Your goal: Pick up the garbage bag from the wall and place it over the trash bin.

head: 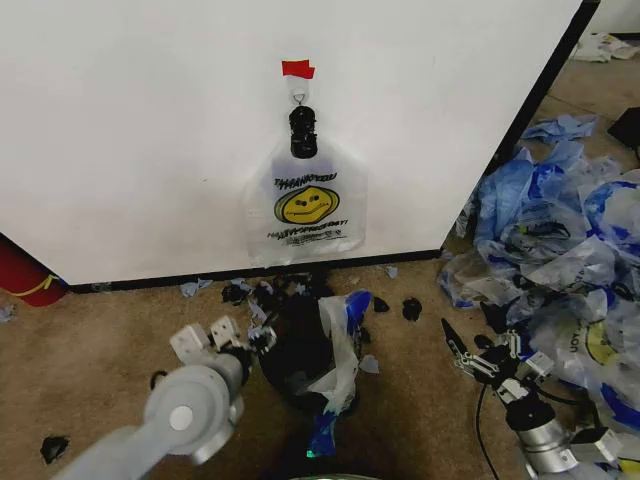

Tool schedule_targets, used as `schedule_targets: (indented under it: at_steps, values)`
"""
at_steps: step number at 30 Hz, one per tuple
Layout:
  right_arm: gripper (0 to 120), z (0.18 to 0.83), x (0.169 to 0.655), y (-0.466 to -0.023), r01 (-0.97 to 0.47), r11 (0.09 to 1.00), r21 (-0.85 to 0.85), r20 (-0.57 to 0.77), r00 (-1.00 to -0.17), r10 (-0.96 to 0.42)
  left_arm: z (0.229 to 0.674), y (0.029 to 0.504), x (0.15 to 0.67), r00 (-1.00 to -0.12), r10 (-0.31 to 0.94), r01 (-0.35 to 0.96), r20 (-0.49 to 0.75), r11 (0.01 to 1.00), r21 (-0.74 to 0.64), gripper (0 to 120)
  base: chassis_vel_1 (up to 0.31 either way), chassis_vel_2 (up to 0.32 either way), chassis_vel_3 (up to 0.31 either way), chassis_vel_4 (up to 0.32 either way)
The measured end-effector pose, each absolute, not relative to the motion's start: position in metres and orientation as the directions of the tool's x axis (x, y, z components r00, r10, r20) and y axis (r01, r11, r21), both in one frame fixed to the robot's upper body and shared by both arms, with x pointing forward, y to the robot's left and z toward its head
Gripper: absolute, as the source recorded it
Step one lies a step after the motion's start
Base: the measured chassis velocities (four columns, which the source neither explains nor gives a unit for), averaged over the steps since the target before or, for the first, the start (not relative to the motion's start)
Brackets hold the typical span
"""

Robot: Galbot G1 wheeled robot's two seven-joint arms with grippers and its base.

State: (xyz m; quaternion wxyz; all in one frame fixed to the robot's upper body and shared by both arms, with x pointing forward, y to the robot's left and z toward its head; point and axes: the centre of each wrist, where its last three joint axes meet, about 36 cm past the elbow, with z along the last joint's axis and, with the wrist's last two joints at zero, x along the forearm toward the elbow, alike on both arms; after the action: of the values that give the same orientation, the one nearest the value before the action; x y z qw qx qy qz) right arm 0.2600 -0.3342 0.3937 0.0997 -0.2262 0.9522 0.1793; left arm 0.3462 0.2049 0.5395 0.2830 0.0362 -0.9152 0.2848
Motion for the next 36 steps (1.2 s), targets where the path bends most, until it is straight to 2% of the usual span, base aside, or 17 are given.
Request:
schedule_targets:
  at_steps: [1, 5, 9, 14, 21, 26, 36]
  values:
    - [100, 0.394, 0.26, -0.334, -0.467, 0.833, 0.296, -0.271, -0.878, -0.395, 0.539, 0.205, 0.346, -0.837, 0.095, -0.227, 0.539, 0.835, -0.501, 79, 0.0, 0.0, 0.0, 0.0]
    - [100, 0.422, 0.273, -0.318, -0.42, 0.831, 0.364, -0.108, -0.906, -0.41, 0.536, 0.22, 0.347, -0.925, 0.09, -0.076, 0.368, 0.908, -0.412, 97, 0.0, 0.0, 0.0, 0.0]
    - [100, 0.428, 0.289, -0.319, -0.422, 0.844, 0.332, -0.052, -0.901, -0.431, 0.537, 0.221, 0.347, -0.939, 0.1, -0.04, 0.33, 0.92, -0.391, 100, 0.0, 0.0, 0.0, 0.0]
    - [100, 0.43, 0.307, -0.333, -0.391, 0.891, 0.231, 0.128, -0.896, -0.426, 0.521, 0.23, 0.364, -0.953, 0.095, -0.002, 0.286, 0.946, -0.323, 100, 0.0, 0.0, 0.0, 0.0]
    - [100, 0.432, 0.314, -0.334, -0.436, 0.867, 0.241, 0.209, -0.849, -0.485, 0.5, 0.234, 0.375, -0.954, 0.08, -0.009, 0.287, 0.955, -0.295, 100, 0.0, 0.0, 0.0, 0.0]
    - [100, 0.428, 0.317, -0.316, -0.459, 0.832, 0.312, 0.21, -0.82, -0.532, 0.487, 0.237, 0.378, -0.967, 0.061, -0.003, 0.246, 0.967, -0.255, 100, 0.0, 0.0, 0.0, 0.0]
    - [100, 0.41, 0.32, -0.291, -0.496, 0.786, 0.37, 0.211, -0.779, -0.591, 0.482, 0.236, 0.378, -0.966, 0.049, -0.019, 0.255, 0.966, -0.257, 100, 0.0, 0.0, 0.0, 0.0]
